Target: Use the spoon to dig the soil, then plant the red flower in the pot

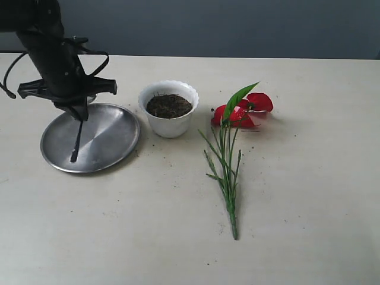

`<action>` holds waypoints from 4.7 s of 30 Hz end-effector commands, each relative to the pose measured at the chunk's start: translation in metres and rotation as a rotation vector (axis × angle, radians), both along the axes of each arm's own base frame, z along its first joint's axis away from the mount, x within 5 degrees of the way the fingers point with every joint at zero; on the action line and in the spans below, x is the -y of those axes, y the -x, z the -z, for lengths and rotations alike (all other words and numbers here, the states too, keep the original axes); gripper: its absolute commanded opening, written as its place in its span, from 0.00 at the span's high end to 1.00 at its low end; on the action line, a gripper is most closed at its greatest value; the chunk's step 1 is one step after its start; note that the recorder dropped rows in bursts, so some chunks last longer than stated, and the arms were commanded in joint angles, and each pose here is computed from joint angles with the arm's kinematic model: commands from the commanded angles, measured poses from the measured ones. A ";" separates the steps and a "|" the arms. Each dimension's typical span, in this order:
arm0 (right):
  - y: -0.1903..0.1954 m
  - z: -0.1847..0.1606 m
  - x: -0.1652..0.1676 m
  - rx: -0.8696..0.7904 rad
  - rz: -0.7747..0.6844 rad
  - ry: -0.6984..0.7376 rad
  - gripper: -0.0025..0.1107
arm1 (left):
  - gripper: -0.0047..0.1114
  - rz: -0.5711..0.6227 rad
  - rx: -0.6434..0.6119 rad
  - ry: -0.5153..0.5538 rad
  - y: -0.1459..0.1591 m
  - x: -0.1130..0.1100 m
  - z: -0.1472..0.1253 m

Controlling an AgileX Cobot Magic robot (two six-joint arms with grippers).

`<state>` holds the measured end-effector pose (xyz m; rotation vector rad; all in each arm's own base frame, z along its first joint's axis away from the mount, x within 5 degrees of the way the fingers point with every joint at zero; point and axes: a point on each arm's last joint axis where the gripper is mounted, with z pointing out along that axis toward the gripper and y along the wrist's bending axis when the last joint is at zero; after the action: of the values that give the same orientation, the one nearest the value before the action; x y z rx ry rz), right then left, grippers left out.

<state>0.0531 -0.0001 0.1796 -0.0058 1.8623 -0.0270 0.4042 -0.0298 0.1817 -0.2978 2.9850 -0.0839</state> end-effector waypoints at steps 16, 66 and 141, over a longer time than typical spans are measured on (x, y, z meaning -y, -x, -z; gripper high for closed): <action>0.000 -0.001 0.000 0.017 0.007 0.002 0.98 | 0.96 0.000 -0.100 -0.010 -0.023 0.000 0.028; 0.000 -0.001 0.000 0.017 0.007 0.002 0.98 | 0.96 0.003 -0.143 0.015 -0.029 0.003 0.062; 0.000 -0.001 0.000 0.017 0.007 0.002 0.98 | 0.96 0.059 1.315 -0.161 0.305 -0.031 -0.268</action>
<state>0.0531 -0.0001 0.1796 -0.0058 1.8623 -0.0270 0.1118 -0.0021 0.4513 -0.0674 1.6803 -0.0595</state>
